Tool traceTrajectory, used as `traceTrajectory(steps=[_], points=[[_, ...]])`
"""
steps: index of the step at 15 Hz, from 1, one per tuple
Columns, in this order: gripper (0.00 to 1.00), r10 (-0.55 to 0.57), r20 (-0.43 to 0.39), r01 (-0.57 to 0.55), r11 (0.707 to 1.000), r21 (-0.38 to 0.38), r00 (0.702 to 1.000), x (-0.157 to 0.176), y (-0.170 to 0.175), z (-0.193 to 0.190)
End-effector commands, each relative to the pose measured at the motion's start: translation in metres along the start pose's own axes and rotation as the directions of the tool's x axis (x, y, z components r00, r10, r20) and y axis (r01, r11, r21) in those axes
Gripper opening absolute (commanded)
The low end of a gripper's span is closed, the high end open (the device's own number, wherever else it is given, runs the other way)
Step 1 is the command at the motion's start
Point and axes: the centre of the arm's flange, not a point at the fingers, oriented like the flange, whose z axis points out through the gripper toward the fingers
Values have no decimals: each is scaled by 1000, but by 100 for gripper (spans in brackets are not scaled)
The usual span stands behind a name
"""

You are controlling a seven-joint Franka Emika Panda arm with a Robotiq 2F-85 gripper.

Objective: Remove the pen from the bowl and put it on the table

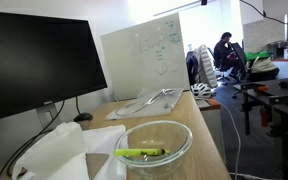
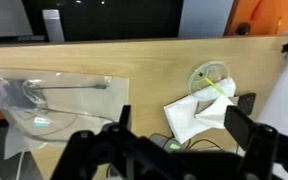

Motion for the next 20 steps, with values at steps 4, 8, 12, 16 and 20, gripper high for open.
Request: traceTrajectory(steps=[4, 8, 12, 16, 20], points=[[100, -65, 22, 65, 998, 2, 998, 9, -5, 11], [100, -286, 146, 289, 957, -2, 947, 51, -51, 87], [100, -487, 240, 507, 862, -24, 840, 81, -119, 189], [100, -617, 291, 648, 762, -10, 731, 100, -162, 266], [100, -690, 310, 719, 695, 29, 654, 128, -181, 321]])
